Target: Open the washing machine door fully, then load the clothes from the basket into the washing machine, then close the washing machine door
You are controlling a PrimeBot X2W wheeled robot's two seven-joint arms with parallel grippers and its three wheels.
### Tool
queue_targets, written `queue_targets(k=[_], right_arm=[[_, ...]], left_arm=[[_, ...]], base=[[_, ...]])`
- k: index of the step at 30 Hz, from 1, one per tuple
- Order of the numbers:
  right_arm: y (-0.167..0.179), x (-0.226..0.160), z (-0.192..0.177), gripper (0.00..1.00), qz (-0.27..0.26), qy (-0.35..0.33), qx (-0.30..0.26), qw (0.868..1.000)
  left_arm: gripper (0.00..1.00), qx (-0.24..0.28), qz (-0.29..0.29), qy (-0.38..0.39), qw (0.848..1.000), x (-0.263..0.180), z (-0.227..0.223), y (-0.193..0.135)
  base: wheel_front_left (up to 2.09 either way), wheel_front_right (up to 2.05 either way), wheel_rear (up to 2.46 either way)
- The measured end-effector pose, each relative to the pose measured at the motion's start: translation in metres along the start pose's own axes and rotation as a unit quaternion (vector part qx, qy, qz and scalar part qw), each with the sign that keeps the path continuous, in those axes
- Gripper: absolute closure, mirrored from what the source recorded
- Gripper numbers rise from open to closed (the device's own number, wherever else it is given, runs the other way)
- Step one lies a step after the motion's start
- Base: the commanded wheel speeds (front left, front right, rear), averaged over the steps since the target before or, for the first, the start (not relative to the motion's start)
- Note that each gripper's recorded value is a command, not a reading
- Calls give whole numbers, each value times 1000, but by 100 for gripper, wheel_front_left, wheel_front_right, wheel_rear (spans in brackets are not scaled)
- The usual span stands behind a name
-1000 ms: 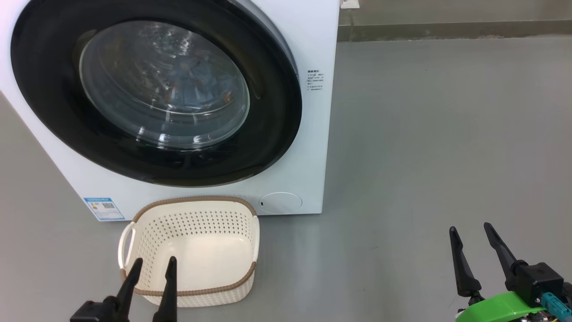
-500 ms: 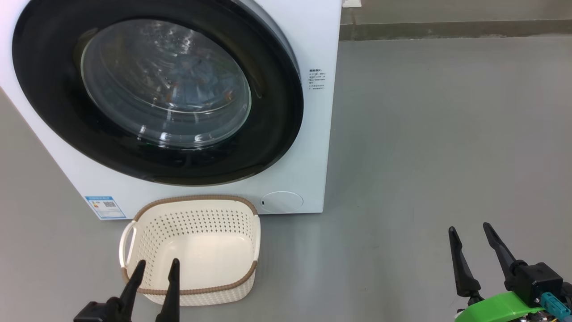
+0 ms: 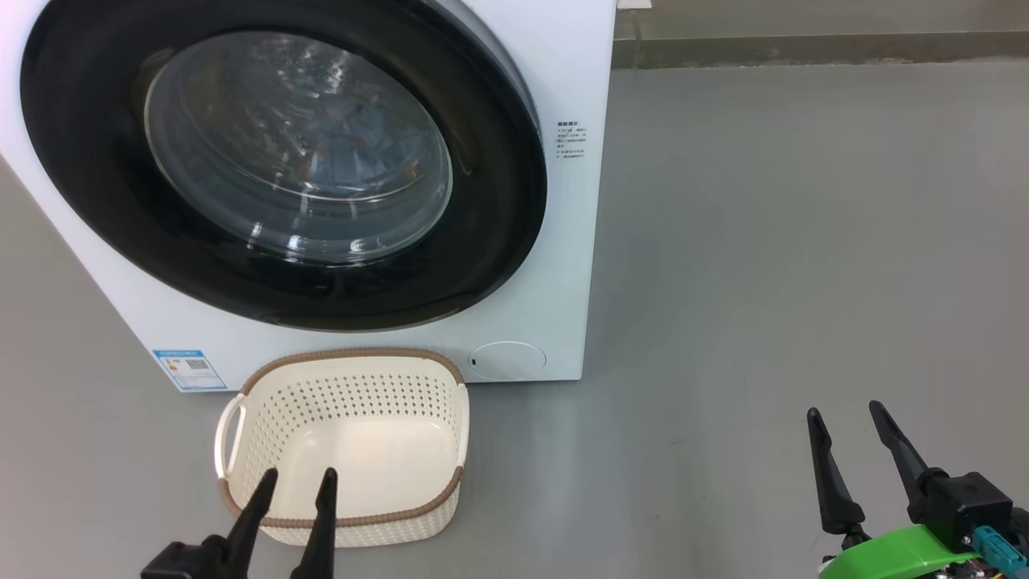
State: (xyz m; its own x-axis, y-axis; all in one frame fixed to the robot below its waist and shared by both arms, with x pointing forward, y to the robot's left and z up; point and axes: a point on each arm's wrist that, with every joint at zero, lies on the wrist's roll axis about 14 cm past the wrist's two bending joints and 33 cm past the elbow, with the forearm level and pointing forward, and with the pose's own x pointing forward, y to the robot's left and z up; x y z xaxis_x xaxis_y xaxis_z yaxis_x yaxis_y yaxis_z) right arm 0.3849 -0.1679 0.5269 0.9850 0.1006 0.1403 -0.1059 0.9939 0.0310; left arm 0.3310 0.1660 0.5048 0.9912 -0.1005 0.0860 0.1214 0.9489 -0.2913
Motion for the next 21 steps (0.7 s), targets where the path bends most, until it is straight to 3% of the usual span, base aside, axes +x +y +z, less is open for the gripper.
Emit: queue_targets(k=[6,7,13,21], right_arm=[[0,0,-1,0,0,2,0,1000],[0,0,-3,100,0,4,1,1000],[0,-10,-28,100,-8,48,17,999],[-7,-13,-31,100,-27,54,64,996]], left_arm=[[0,0,2,1,1000,0,0,3],[100,0,3,1,1000,-1,0,3],[100,-21,15,37,999,-10,-25,2],[100,-60,27,40,997,-8,-26,6]], base=[[0,0,0],[0,0,0],[0,0,0],[0,0,0]])
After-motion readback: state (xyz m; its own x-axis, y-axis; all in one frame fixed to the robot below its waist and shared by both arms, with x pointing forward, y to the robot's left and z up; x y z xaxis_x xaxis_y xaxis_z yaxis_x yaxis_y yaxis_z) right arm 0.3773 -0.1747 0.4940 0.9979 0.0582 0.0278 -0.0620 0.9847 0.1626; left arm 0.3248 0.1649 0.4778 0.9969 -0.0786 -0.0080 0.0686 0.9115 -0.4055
